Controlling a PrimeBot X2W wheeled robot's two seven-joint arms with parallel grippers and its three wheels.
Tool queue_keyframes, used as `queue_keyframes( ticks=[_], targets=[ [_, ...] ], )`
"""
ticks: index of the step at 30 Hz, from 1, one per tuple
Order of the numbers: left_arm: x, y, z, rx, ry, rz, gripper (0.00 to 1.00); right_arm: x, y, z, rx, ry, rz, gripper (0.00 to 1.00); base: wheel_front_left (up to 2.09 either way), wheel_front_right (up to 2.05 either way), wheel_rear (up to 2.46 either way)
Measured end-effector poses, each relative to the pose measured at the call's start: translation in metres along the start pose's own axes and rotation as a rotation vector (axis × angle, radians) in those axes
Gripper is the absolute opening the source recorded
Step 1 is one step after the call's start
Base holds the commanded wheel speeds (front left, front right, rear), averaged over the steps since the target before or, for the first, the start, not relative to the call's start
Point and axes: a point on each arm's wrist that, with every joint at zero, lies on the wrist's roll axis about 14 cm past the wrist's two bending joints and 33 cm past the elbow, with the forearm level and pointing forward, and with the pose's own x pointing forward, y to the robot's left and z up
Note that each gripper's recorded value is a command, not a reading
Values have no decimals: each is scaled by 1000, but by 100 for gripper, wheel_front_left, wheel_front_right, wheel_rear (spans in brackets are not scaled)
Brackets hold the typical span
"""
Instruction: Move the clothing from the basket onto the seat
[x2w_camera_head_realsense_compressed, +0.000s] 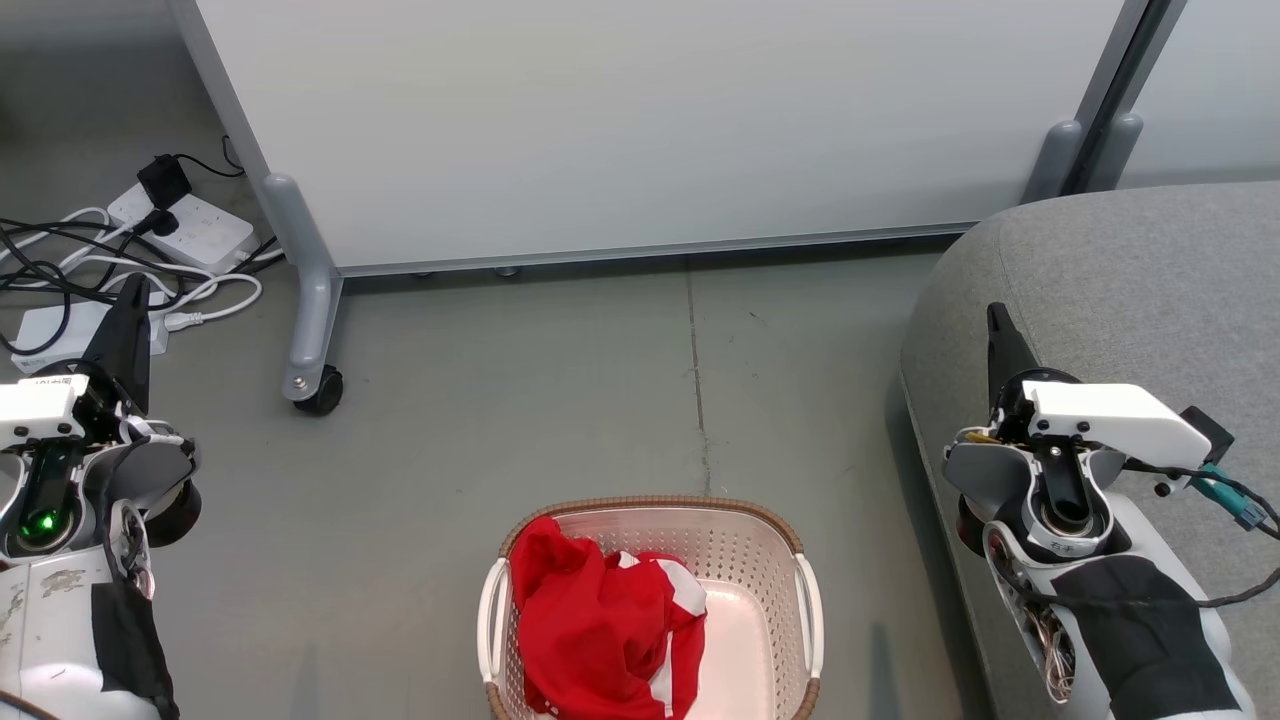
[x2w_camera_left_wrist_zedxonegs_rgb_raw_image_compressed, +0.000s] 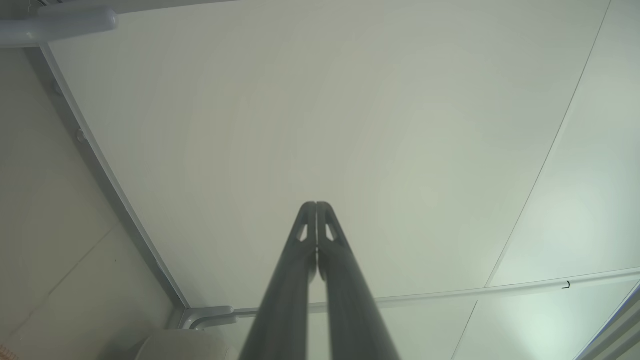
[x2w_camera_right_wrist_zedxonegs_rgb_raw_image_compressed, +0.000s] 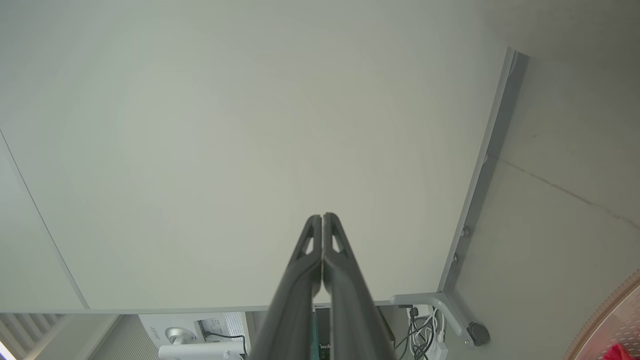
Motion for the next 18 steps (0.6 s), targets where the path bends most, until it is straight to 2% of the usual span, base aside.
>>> queue_keyframes(
  ticks=[3, 4, 9, 18],
  targets=[
    [0, 0, 0, 0, 0, 0, 0, 0, 0, 0, 0, 0, 0, 0, 0, 0, 0],
    [0, 1, 0, -1, 0, 3, 100, 0, -1, 0, 0, 0, -2, 100, 0, 0, 0],
    [-13, 36, -10, -29, 3, 83, 100, -14, -31, 1, -3, -3, -77, 100, 0, 0, 0],
    [-12, 25, -15, 26, -23, 47, 100, -17, -23, 10, -45, -9, -36, 100, 0, 0, 0]
  ],
)
